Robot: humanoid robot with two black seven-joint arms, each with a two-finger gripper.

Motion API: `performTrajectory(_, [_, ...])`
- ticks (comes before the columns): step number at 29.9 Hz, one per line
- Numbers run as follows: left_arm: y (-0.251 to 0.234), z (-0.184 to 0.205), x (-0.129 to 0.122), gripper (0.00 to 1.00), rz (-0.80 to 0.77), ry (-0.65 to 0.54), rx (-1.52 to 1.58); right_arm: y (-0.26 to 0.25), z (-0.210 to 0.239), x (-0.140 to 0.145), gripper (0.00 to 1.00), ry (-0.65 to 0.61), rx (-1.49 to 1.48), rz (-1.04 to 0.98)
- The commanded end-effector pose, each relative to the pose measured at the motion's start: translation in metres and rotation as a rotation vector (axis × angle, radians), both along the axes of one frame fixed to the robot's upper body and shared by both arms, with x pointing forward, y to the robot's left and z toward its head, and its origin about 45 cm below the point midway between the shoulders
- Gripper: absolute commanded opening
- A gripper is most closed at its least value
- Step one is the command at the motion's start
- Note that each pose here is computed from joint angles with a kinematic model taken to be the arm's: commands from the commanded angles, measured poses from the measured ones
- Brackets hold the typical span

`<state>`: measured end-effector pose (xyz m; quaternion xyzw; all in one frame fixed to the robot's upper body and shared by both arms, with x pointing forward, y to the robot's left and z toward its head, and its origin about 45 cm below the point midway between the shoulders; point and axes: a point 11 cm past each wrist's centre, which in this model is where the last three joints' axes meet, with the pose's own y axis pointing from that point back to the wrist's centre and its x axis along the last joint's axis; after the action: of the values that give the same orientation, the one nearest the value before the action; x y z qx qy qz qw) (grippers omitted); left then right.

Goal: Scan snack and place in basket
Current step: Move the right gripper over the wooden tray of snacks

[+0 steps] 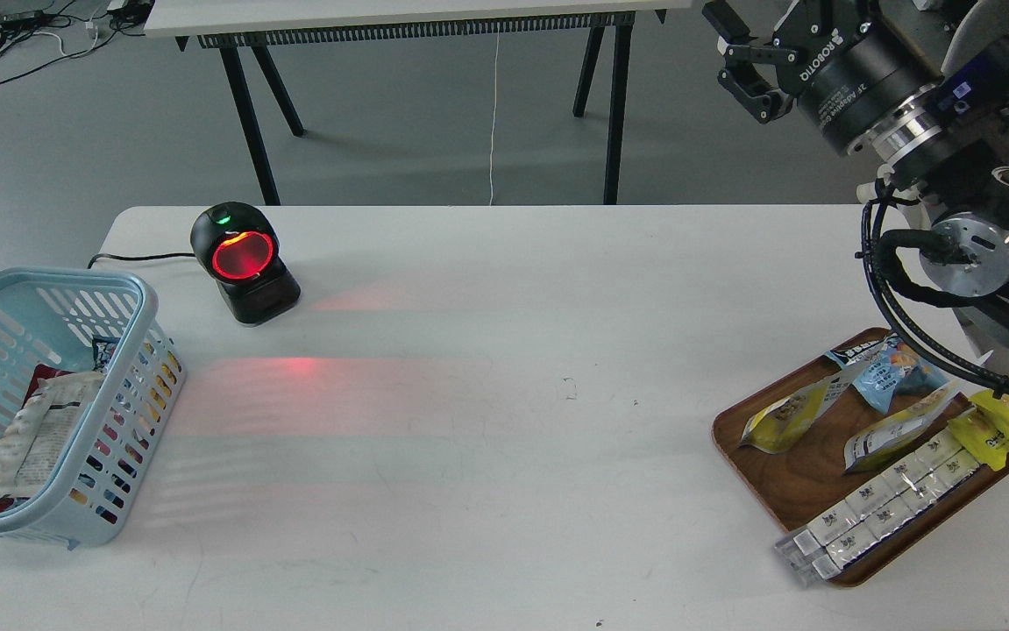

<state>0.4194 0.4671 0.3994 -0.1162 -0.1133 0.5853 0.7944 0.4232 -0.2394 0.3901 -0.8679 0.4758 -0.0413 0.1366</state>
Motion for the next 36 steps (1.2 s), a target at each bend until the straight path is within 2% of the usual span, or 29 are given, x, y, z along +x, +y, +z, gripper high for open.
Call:
performTrajectory(1, [-0.001, 0.0, 0.0, 1.0, -0.002, -0.001, -0.003, -0.003, 0.0, 0.0, 0.99, 0.001, -0.002, -0.006])
performTrajectory(9, [-0.002, -0.006, 0.0, 1.0, -0.006, 0.014, 0.007, -0.004, 0.0, 0.0, 0.99, 0.001, -0.005, -0.008])
performTrajectory(16, [-0.005, -0.01, 0.0, 1.0, -0.012, 0.022, 0.008, -0.024, 0.023, 0.0, 0.99, -0.053, -0.075, -0.039])
performTrajectory(24, [-0.008, -0.009, 0.0, 1.0, -0.021, 0.02, 0.007, -0.039, 0.02, -0.02, 0.99, -0.143, -0.575, 0.133])
performTrajectory(36, [-0.014, -0.017, 0.003, 1.0, -0.033, 0.031, -0.006, -0.064, 0.043, -0.05, 0.99, -0.332, -1.374, 0.42])
